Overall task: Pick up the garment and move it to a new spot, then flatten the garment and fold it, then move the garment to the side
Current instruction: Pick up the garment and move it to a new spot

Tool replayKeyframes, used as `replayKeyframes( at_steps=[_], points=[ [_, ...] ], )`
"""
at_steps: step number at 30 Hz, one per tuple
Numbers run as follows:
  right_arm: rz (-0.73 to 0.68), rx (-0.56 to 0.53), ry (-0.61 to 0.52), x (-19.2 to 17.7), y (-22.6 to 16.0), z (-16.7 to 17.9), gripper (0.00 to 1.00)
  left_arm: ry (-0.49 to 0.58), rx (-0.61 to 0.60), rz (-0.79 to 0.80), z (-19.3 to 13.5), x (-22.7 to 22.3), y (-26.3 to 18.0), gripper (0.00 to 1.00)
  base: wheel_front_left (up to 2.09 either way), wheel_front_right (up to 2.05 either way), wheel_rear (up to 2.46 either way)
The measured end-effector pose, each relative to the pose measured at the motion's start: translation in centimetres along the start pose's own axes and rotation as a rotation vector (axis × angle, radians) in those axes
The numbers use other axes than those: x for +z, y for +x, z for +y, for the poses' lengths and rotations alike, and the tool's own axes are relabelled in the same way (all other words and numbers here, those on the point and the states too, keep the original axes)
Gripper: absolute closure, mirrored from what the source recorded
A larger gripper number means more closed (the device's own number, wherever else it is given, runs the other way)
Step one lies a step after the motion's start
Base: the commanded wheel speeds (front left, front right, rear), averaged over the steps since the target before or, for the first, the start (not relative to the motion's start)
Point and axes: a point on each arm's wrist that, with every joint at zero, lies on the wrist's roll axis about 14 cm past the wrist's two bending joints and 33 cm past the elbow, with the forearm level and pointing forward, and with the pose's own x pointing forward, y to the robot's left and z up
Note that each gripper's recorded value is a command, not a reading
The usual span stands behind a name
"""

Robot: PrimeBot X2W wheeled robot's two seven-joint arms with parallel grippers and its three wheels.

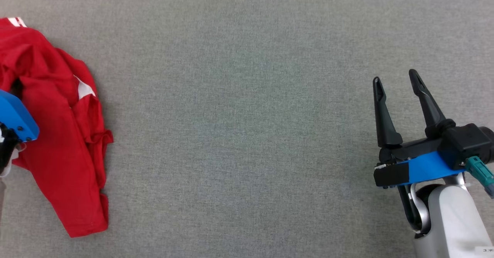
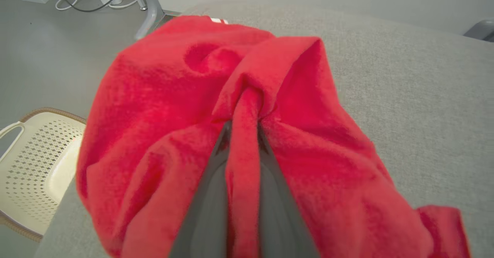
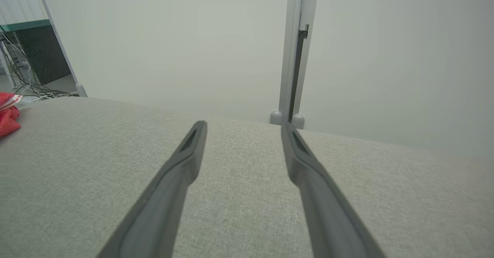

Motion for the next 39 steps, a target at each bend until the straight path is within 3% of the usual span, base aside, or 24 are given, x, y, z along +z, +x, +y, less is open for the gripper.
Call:
replayKeyframes(
  at_steps=[10, 17, 28, 39],
  points=[
    [-0.07, -0.013, 0.024, 2.9, -1.5, -0.1, 0.0, 0.105, -0.062, -0.409, -1.8, 11.0, -3.9, 1.0, 0.0, 0.0, 0.0],
    [-0.095, -0.061, 0.042, 3.9, -3.0, -1.6, 0.0, 0.195, -0.164, -0.693, -6.8, 18.8, -7.2, 1.0, 0.0, 0.0, 0.0],
    [-0.094, -0.197, 0.072, 3.8, -6.7, -6.0, 0.0, 0.335, -0.45, -0.965, -20.8, 26.0, -12.6, 1.0, 0.0, 0.0, 0.0],
    [-0.11, -0.353, 0.076, 4.7, -11.0, -10.7, 0.0, 0.403, -0.85, -1.105, -36.6, 26.7, -19.9, 1.0, 0.0, 0.0, 0.0]
  ],
)
